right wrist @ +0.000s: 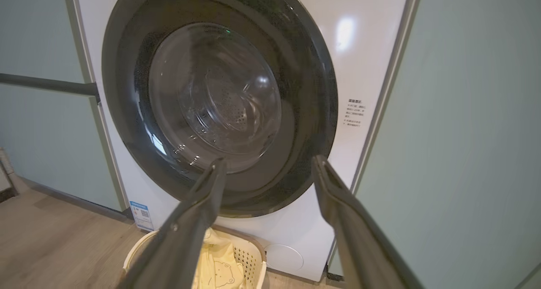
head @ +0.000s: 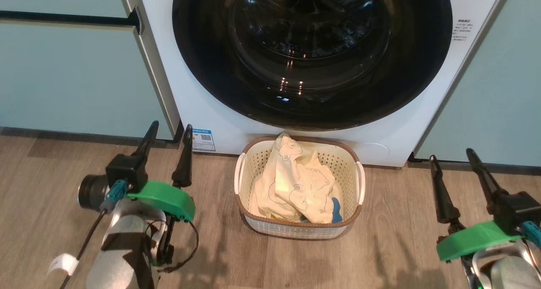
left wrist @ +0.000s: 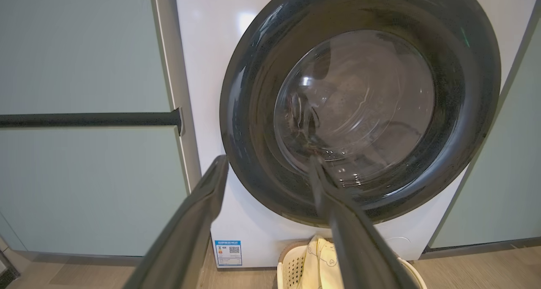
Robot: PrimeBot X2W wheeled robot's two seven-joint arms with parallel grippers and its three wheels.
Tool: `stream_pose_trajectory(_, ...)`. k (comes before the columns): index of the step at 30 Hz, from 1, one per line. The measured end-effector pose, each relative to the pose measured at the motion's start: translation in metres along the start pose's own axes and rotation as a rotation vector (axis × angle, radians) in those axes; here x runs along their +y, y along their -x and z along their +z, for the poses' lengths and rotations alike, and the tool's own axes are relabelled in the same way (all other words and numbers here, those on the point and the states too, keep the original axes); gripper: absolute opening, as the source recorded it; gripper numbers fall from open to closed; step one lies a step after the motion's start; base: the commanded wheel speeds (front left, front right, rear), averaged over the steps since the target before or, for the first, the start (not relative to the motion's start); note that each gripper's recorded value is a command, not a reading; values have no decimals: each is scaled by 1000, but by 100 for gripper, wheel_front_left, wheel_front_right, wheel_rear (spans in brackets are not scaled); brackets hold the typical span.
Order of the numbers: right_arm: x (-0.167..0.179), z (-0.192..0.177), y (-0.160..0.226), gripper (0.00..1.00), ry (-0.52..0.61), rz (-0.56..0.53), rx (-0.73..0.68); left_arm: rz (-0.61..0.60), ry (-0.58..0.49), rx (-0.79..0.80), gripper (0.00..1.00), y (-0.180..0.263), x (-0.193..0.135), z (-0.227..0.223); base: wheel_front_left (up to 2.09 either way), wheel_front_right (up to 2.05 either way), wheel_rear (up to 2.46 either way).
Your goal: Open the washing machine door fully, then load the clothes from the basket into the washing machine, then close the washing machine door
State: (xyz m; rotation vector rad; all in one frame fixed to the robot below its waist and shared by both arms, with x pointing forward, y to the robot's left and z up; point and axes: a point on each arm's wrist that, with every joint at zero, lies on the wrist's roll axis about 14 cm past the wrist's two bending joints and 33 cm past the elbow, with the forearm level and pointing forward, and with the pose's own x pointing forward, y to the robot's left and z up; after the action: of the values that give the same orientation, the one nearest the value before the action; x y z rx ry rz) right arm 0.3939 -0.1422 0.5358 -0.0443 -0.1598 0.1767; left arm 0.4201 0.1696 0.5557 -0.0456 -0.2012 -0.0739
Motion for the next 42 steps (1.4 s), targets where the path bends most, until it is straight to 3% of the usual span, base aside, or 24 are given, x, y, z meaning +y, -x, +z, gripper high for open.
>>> stream_pose_trajectory(14,-20,-7,5,100,-133,-83,8,-5,15,17,100,2,-1,-5,0,0,0)
stream_pose_trajectory(42,-23,-11,7,100,-163,-97,19,7,16,47,100,5,3,-14,0,0,0)
